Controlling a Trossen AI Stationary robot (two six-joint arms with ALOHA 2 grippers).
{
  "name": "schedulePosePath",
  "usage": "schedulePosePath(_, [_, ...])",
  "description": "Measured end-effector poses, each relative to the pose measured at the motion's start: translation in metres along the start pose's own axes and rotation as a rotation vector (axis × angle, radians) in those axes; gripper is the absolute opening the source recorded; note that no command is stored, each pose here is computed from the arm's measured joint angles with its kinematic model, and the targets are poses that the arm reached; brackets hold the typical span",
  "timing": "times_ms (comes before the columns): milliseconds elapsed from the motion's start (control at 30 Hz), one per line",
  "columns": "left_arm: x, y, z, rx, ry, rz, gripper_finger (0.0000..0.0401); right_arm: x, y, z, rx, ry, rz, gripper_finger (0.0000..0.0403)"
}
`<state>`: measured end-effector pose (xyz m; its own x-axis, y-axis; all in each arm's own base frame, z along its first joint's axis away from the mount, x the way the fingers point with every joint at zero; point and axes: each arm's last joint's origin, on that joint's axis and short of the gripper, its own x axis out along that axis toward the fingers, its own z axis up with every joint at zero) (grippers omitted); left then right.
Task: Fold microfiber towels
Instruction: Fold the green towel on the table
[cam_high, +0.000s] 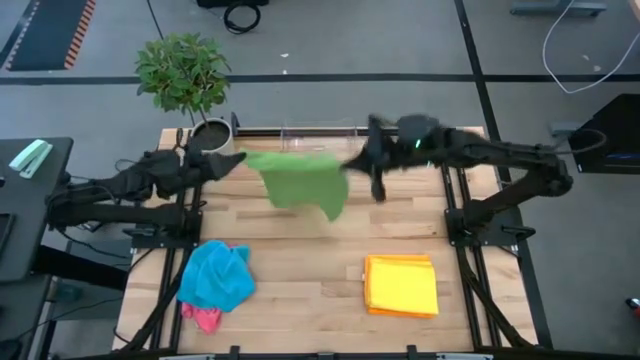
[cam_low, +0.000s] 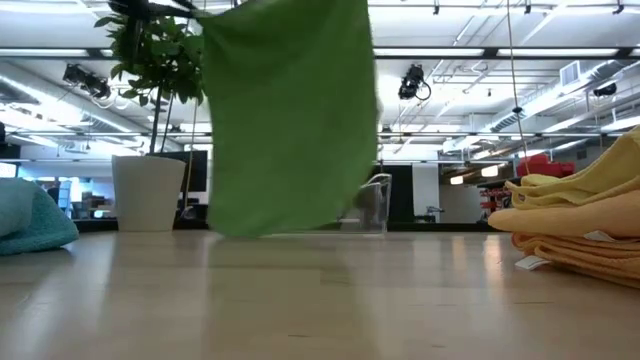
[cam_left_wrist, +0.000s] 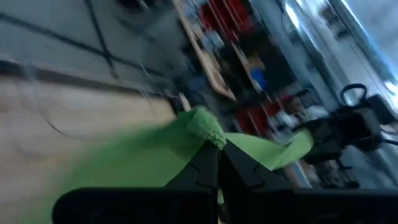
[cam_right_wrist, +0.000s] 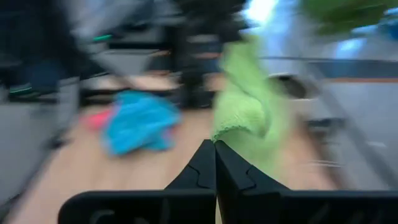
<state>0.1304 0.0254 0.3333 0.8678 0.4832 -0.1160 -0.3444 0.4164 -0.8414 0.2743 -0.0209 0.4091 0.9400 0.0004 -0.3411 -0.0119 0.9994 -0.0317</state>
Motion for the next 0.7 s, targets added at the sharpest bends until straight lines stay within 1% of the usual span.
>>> schedulePosePath(33, [0.000, 0.000, -0.003, -0.003, 0.051, -0.014, 0.0012, 0.006, 0.014, -0.002, -0.002, 0.016, 0.057, 0.0000])
schedulePosePath(67, [0.000, 0.001, -0.008, -0.001, 0.113, -0.005, 0.0010, 0.014, 0.030, -0.006, -0.007, 0.051, 0.108, 0.0000])
schedulePosePath(100, [-0.001, 0.004, -0.017, 0.005, 0.188, 0.028, 0.0008, 0.024, 0.048, -0.011, -0.015, 0.083, 0.156, 0.0000])
schedulePosePath(167, [-0.002, 0.014, -0.039, 0.003, 0.308, 0.135, 0.0006, 0.049, 0.087, -0.029, -0.022, 0.155, 0.228, 0.0000])
schedulePosePath(233, [-0.008, 0.031, -0.066, -0.016, 0.385, 0.280, 0.0009, 0.078, 0.125, -0.055, -0.013, 0.217, 0.266, 0.0000])
schedulePosePath(267, [-0.011, 0.040, -0.081, -0.046, 0.415, 0.340, 0.0012, 0.094, 0.143, -0.073, 0.001, 0.250, 0.282, 0.0000])
schedulePosePath(333, [-0.017, 0.056, -0.109, -0.131, 0.471, 0.407, 0.0019, 0.121, 0.170, -0.110, 0.056, 0.303, 0.304, 0.0000])
schedulePosePath(367, [-0.020, 0.063, -0.122, -0.156, 0.503, 0.426, 0.0023, 0.133, 0.181, -0.129, 0.099, 0.326, 0.310, 0.0000])
schedulePosePath(400, [-0.023, 0.070, -0.133, -0.172, 0.530, 0.442, 0.0027, 0.142, 0.189, -0.146, 0.161, 0.334, 0.330, 0.0000])
schedulePosePath(433, [-0.026, 0.075, -0.143, -0.179, 0.553, 0.448, 0.0033, 0.150, 0.192, -0.158, 0.242, 0.324, 0.374, 0.0000])
schedulePosePath(467, [-0.028, 0.079, -0.149, -0.181, 0.568, 0.460, 0.0039, 0.154, 0.193, -0.165, 0.313, 0.292, 0.419, 0.0000])
schedulePosePath(533, [-0.032, 0.085, -0.154, -0.174, 0.578, 0.482, 0.0056, 0.154, 0.191, -0.168, 0.408, 0.193, 0.459, 0.0000])
schedulePosePath(567, [-0.033, 0.087, -0.154, -0.168, 0.579, 0.490, 0.0066, 0.152, 0.189, -0.168, 0.434, 0.160, 0.458, 0.0000])
schedulePosePath(600, [-0.034, 0.087, -0.153, -0.156, 0.579, 0.493, 0.0078, 0.150, 0.186, -0.170, 0.450, 0.156, 0.440, 0.0000])
schedulePosePath(700, [-0.037, 0.081, -0.143, -0.058, 0.601, 0.474, 0.0117, 0.146, 0.181, -0.176, 0.458, 0.198, 0.413, 0.0000])
